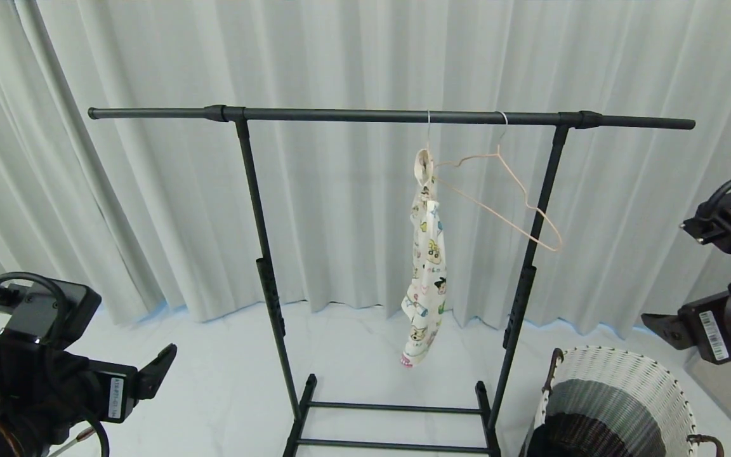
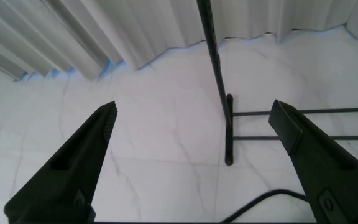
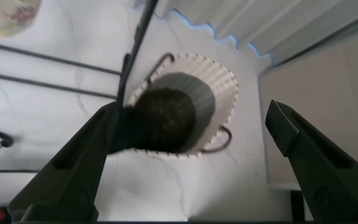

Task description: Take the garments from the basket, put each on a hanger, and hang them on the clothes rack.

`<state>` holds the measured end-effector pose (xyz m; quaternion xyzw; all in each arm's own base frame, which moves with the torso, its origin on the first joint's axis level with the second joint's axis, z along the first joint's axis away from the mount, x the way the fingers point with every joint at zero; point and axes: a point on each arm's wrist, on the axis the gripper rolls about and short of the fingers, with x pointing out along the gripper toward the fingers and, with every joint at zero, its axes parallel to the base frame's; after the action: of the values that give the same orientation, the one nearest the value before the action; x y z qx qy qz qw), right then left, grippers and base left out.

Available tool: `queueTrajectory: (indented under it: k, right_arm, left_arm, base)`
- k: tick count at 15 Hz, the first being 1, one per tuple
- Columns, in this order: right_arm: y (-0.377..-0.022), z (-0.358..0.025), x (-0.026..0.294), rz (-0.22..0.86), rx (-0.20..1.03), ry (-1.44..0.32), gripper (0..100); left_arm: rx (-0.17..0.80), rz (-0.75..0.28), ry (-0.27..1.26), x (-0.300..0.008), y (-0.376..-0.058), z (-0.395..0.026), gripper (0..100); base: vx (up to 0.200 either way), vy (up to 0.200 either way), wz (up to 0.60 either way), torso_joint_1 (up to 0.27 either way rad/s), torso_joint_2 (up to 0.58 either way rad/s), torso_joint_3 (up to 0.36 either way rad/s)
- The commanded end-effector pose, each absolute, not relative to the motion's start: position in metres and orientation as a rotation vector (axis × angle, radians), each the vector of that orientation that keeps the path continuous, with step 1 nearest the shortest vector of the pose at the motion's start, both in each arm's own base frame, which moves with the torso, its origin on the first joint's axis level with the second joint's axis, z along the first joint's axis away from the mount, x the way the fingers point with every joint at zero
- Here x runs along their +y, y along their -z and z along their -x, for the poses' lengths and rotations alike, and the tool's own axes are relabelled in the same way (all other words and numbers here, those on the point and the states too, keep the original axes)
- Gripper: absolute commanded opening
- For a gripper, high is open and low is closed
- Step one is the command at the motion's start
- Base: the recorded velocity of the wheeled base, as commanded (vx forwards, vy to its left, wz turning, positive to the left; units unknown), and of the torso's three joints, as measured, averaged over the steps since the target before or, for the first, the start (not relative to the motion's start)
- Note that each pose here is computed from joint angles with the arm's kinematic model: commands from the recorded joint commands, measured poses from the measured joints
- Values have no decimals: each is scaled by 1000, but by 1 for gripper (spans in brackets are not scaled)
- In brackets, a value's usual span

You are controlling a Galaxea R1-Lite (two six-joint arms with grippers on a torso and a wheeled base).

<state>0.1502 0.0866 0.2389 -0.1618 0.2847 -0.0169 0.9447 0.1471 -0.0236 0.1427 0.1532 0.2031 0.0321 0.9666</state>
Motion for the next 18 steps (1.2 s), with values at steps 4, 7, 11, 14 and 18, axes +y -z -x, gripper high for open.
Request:
queueTrajectory:
  k: [4, 7, 11, 14, 18]
  right_arm:
    - [-237, -136, 75, 323, 539, 34, 100]
    - [-232, -126, 67, 329, 539, 50, 100]
    - [-230, -122, 63, 359, 540, 65, 100]
    - [-228, -122, 62, 363, 545, 66, 100]
    - [-225, -122, 61, 368, 555, 71, 100]
  left_arm:
    - [399, -309, -68, -22, -142, -141, 100]
    - [375, -304, -80, -22, -148, -141, 100]
    - [371, -304, -103, -20, -147, -136, 100]
    - [371, -304, -107, -19, -147, -136, 100]
    - [392, -316, -103, -19, -141, -133, 100]
  base:
    - [-200, 0, 0, 4, 1, 5]
    - [0, 0, 0, 0, 0, 0]
    - [0, 0, 0, -25, 59, 34]
    - [0, 0, 0, -172, 413, 230]
    - [0, 0, 0, -193, 477, 276]
